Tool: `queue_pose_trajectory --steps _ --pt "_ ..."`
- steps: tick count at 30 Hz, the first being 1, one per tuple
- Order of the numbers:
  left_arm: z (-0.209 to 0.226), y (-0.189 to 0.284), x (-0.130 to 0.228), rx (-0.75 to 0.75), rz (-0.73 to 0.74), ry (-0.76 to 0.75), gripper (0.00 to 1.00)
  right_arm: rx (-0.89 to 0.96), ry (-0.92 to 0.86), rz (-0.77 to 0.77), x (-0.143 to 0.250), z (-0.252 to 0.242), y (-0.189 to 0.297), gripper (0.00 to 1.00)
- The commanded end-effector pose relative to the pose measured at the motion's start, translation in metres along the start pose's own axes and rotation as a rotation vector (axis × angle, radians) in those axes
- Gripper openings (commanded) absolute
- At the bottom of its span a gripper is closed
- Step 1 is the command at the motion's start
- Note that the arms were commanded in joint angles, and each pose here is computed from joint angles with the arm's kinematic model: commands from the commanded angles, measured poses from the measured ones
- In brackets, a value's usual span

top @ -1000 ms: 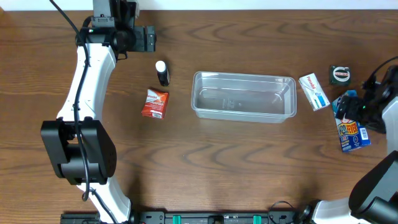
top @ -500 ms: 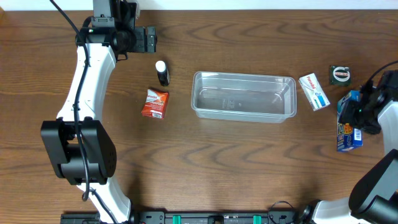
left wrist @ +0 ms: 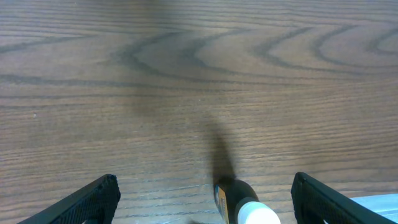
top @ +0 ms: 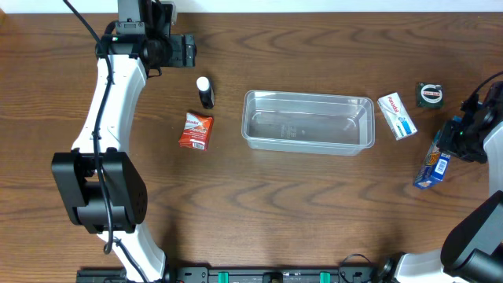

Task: Pack container
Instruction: 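Grasp the blue Kool Fever box with the right gripper and lift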

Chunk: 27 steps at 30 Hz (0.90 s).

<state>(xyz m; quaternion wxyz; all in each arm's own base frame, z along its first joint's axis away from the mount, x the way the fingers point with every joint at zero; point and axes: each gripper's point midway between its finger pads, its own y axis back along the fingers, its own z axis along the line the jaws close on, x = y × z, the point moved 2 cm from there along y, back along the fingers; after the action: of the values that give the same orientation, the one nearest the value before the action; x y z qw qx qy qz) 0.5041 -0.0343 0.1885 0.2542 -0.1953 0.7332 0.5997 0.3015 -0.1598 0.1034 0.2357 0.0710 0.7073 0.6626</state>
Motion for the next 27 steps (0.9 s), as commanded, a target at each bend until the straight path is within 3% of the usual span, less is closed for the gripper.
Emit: queue_pose_trajectory --steps 1,9,11,16,22,27 --pt "-0.001 -0.001 -0.002 0.006 -0.002 -0.006 0.89 -0.001 -0.018 -0.021 -0.005 -0.003 0.007 0.25" --pt "0.001 -0.006 0.007 0.005 0.02 -0.002 0.91 -0.002 -0.035 0.014 0.006 -0.002 -0.001 0.17" --pt "0.0 -0.006 0.006 0.005 0.016 -0.003 0.97 -0.002 -0.034 0.014 0.007 -0.002 -0.001 0.14" --pt "0.0 -0.006 0.005 0.006 0.01 -0.004 0.99 -0.003 -0.038 0.015 0.007 -0.002 -0.001 0.01" --pt "0.003 -0.006 0.002 0.002 -0.003 -0.003 0.98 -0.108 -0.035 -0.025 -0.002 0.015 0.009 0.01" --pt "0.005 -0.006 0.001 -0.001 -0.005 0.0 0.98 -0.165 0.023 -0.153 -0.027 0.036 0.056 0.01"
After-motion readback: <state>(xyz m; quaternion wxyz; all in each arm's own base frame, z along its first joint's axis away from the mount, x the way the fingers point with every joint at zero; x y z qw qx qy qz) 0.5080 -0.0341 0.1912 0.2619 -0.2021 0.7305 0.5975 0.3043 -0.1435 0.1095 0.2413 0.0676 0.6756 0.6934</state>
